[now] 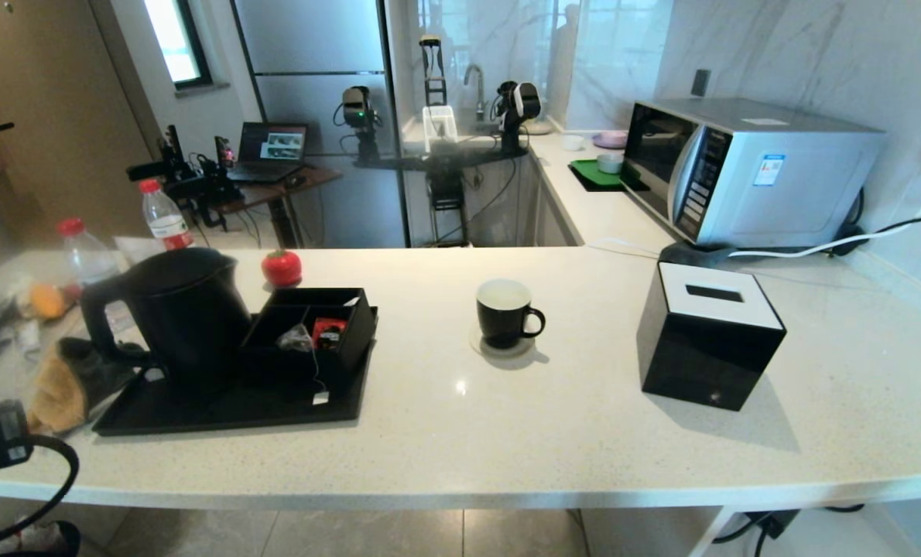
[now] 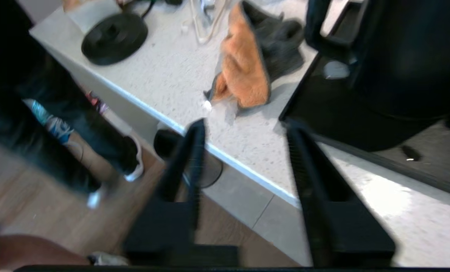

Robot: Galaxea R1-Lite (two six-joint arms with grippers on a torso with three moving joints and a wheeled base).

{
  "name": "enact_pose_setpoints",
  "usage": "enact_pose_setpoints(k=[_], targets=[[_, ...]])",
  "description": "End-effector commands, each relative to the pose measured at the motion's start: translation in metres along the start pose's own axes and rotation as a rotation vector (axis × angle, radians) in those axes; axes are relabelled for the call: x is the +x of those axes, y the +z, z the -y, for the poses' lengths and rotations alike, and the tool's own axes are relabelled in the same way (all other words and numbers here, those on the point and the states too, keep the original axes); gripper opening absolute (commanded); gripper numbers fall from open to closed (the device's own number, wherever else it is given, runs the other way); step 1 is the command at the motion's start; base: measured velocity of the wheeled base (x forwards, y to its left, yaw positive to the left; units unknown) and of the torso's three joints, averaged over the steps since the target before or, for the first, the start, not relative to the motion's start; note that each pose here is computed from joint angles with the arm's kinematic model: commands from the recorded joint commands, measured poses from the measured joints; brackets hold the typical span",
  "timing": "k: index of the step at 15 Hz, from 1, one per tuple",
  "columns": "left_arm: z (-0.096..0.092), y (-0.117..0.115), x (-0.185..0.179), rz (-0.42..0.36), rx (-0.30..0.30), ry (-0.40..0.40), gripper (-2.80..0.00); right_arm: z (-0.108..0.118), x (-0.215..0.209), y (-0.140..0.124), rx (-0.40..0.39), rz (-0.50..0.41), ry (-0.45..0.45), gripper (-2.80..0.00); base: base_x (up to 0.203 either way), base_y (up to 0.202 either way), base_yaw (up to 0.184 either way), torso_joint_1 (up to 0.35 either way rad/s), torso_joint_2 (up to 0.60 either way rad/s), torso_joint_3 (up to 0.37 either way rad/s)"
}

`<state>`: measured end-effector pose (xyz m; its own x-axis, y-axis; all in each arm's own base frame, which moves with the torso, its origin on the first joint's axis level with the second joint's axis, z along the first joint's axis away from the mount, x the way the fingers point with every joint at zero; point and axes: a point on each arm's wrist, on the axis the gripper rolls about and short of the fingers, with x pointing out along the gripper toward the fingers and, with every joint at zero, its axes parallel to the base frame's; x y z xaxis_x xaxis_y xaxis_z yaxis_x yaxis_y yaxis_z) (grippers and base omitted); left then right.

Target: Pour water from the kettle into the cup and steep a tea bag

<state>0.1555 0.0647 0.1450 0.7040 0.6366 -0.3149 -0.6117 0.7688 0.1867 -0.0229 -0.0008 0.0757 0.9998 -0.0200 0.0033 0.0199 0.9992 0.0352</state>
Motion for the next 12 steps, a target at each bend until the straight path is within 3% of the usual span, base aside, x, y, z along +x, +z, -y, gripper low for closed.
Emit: enact_pose_setpoints(k=[1,4,6,10,12], targets=[[0.005,-0.012,0.023,-0.071,0.019,0.017,0.0,0.0,0.0,0.0,0.0,0.0,0.0,-2.8,0.0,0.0,0.0,0.0,0.0,0.0],[0.013,-0.018,0.058,-0.049,0.001,0.036,0.0,0.0,0.0,0.0,0.0,0.0,0.0,-2.8,0.0,0.0,0.0,0.0,0.0,0.0],[0.021,-0.024,0.083,0.007,-0.022,0.033,0.0,0.0,0.0,0.0,0.0,0.0,0.0,-2.8,0.0,0.0,0.0,0.0,0.0,0.0],[0.034,-0.035,0.119,0.139,-0.059,-0.05,0.0,0.0,0.0,0.0,0.0,0.0,0.0,-2.8,0.0,0.0,0.0,0.0,0.0,0.0],[0.032,-0.03,0.132,0.192,-0.071,-0.089,0.0,0.0,0.0,0.0,0.0,0.0,0.0,-2.8,0.0,0.0,0.0,0.0,0.0,0.0]])
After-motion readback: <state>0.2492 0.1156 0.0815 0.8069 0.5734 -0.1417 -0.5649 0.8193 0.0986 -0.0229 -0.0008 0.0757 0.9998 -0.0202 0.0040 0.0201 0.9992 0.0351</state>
